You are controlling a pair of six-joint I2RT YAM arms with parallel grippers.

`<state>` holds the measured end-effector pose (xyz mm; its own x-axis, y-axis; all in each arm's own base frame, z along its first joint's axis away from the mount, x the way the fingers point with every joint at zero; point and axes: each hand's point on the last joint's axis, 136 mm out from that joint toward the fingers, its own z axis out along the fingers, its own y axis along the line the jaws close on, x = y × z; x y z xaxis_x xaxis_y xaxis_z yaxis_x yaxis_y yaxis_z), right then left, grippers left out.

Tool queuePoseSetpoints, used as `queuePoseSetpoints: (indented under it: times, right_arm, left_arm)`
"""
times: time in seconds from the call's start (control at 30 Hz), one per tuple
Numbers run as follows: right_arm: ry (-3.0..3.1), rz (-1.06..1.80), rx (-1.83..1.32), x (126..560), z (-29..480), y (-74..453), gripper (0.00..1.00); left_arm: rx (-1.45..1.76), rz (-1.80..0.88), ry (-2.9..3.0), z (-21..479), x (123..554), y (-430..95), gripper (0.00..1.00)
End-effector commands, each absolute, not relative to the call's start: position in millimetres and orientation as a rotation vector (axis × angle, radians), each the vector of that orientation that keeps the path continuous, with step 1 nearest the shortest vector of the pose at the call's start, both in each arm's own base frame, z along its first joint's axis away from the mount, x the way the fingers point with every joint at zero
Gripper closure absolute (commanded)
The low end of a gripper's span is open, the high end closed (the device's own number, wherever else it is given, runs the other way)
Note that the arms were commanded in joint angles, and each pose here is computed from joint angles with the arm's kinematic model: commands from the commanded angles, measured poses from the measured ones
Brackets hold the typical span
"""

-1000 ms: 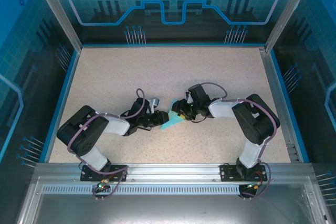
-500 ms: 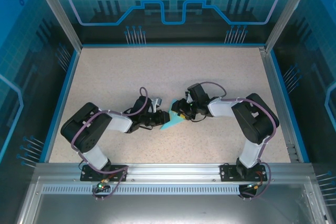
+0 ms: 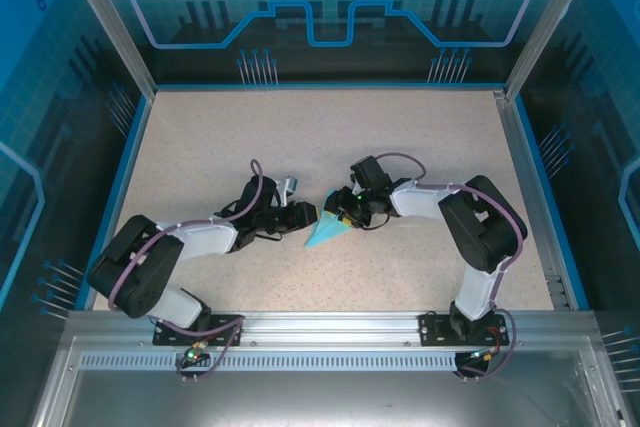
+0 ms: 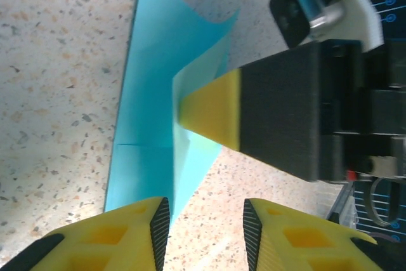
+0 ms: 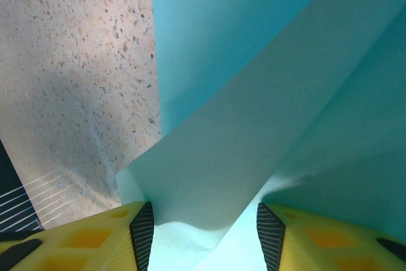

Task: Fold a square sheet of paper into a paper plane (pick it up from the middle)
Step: Fourth fold the wing at the center of the table.

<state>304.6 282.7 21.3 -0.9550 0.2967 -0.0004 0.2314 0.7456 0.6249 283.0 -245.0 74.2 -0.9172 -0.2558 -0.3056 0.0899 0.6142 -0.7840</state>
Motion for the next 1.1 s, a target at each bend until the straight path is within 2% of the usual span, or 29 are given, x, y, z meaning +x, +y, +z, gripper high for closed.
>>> queuePoseSetpoints:
  times: [0.0,0.13,0.3,0.83,1.07]
  right_arm:
    - [3.009,0.690,0.558,276.6,-27.2,249.2,0.49]
    - [3.040,0.648,0.594,273.0,-33.0,246.3,0.50]
    - [3.067,0.621,0.631,269.0,-38.3,243.8,0.50]
    - [3.104,0.578,0.644,260.6,-44.9,238.1,0.50]
    - [3.117,0.542,0.647,256.7,-49.4,232.2,0.51]
  left_arm:
    - [-0.123,-1.269,2.450,81.3,280.2,-247.6,0.61]
    - [-0.077,-1.360,2.455,84.3,279.3,-260.5,0.65]
    - [-0.037,-1.408,2.507,79.4,278.1,-272.4,0.76]
    - [-0.123,-1.268,2.703,39.4,284.2,-269.0,0.87]
    - [-0.146,-1.231,2.721,31.5,285.9,-265.9,0.89]
